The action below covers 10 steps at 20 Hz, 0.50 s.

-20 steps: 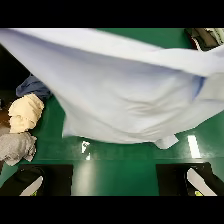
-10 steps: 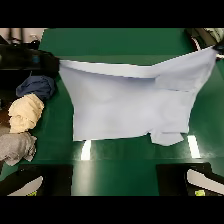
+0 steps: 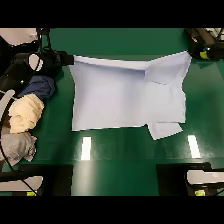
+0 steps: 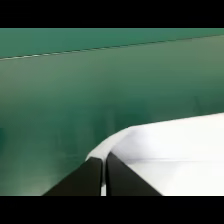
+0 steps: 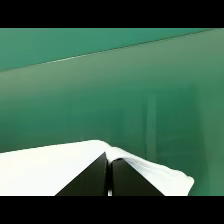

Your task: Fold the shirts.

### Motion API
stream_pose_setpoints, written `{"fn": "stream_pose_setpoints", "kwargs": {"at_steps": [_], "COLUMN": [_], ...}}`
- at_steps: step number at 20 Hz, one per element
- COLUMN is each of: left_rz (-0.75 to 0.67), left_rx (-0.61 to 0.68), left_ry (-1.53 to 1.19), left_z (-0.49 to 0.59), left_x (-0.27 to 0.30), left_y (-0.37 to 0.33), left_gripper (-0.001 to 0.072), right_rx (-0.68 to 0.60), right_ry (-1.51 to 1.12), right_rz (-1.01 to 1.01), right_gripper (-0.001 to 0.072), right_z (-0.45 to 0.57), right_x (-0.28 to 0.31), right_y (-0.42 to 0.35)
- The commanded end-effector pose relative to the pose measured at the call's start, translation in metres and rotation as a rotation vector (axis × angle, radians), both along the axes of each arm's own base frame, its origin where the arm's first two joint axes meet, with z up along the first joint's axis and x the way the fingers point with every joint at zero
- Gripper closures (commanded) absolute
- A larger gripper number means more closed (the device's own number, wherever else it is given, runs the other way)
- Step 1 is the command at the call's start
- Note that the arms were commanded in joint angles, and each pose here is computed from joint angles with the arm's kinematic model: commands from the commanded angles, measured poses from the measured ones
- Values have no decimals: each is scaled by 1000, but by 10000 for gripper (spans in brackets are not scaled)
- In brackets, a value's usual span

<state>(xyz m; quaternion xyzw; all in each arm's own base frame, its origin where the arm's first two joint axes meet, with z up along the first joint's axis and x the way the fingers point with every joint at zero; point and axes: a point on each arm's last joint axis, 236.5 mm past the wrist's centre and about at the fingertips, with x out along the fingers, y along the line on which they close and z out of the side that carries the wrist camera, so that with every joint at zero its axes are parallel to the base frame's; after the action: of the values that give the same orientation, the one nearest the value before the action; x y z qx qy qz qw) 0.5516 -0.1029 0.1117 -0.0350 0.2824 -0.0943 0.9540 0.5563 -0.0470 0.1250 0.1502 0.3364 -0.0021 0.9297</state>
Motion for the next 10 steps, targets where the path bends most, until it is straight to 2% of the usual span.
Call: {"fn": "stream_pose_setpoints", "kwargs": {"at_steps": [1,7,10], "left_rz": [58,-73,-118], "left_rx": [-28,108,130], "left_ry": [18,330,492], "left_z": [-19,-91,-121], "left_x": [13,-35,-65], "left_y": [21,17,16], "left_gripper": [683,683,682], "right_rx": [-39,-114,-143], "right_ry": [-12,258,367], "right_rz": [7,125,150], "right_gripper": [697,698,697], "right_z": [-21,-87,-105], "right_x": [16,-21,-41], "right_y": [-6,-3,-7]}}
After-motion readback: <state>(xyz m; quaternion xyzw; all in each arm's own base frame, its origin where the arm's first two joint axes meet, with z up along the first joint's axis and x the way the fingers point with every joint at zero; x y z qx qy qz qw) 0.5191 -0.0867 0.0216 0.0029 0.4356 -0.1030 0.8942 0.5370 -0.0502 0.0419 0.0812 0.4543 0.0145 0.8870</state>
